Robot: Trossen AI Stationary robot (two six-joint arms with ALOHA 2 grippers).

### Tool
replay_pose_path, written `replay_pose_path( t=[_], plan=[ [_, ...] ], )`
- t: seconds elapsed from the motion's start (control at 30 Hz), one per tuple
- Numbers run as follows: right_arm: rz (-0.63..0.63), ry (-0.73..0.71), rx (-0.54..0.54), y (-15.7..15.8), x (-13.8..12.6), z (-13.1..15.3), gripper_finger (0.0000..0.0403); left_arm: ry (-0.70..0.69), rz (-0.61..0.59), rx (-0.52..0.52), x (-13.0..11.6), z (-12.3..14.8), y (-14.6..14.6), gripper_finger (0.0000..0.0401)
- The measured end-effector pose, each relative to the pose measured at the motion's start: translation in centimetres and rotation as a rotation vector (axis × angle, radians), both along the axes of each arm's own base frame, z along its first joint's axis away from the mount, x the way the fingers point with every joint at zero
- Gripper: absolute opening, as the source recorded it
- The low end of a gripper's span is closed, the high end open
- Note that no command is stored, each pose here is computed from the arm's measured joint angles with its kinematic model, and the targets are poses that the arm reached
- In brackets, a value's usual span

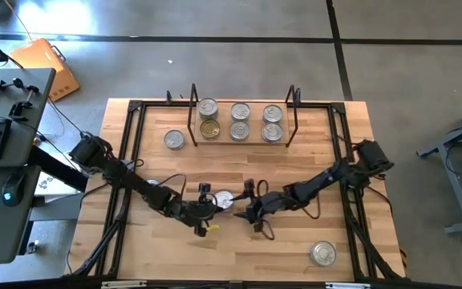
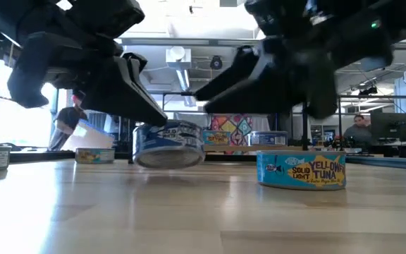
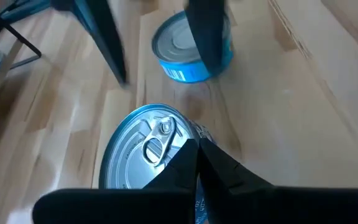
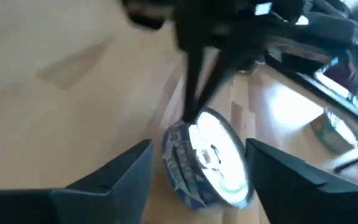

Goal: Stack canned seafood by type on shelf
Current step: Stack the blue tuna can on top of the other blue tuna can on the shelf

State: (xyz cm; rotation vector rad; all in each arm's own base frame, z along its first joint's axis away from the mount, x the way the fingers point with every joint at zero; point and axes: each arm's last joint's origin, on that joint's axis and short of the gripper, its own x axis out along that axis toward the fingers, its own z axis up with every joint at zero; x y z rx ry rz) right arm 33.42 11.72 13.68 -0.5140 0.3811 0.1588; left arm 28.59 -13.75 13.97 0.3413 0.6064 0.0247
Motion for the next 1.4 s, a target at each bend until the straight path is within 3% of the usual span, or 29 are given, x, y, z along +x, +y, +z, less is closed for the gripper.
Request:
replay_pose_path(
  t=[0.13,0.27,0.47,0.67,0.9,1.07,1.23,1.4],
  plan=[
    [0.017,0.048,-0.176,0.5,1.6,-0.9,0.0259,-0.029,0.005,-0.007,0.3,0.3,0.2,0.0],
    [-0.048,0.108,-0.283,0.6,2.7,-1.0,0.026,-0.047,-0.002,0.002,0.5,0.5,0.3,0.0],
    [-0.084,0.188,-0.32,1.0,3.6,-0.1,0.0228,-0.071,-0.007,0.008,0.7,0.7,0.3,0.0],
    [-0.088,0.218,-0.346,1.6,3.7,0.3,0.0125,-0.09,0.021,0.026,0.7,0.8,0.3,0.0],
    [-0.204,0.284,-0.373,1.9,2.4,0.9,0.0119,-0.102,0.031,0.131,0.8,2.1,-0.4,0.0036],
    [-0.33,0.336,-0.382,0.9,0.1,4.0,0.0119,-0.111,0.138,0.205,0.3,2.8,-0.6,0.0077],
    [-0.504,0.316,-0.39,-2.0,-2.0,8.3,0.0119,-0.14,0.177,0.137,0.2,2.8,-1.0,0.0089],
    [-0.711,0.277,-0.363,-7.7,-2.7,11.5,0.0119,-0.153,0.212,0.08,0.2,2.7,-1.0,0.0086]
  ],
)
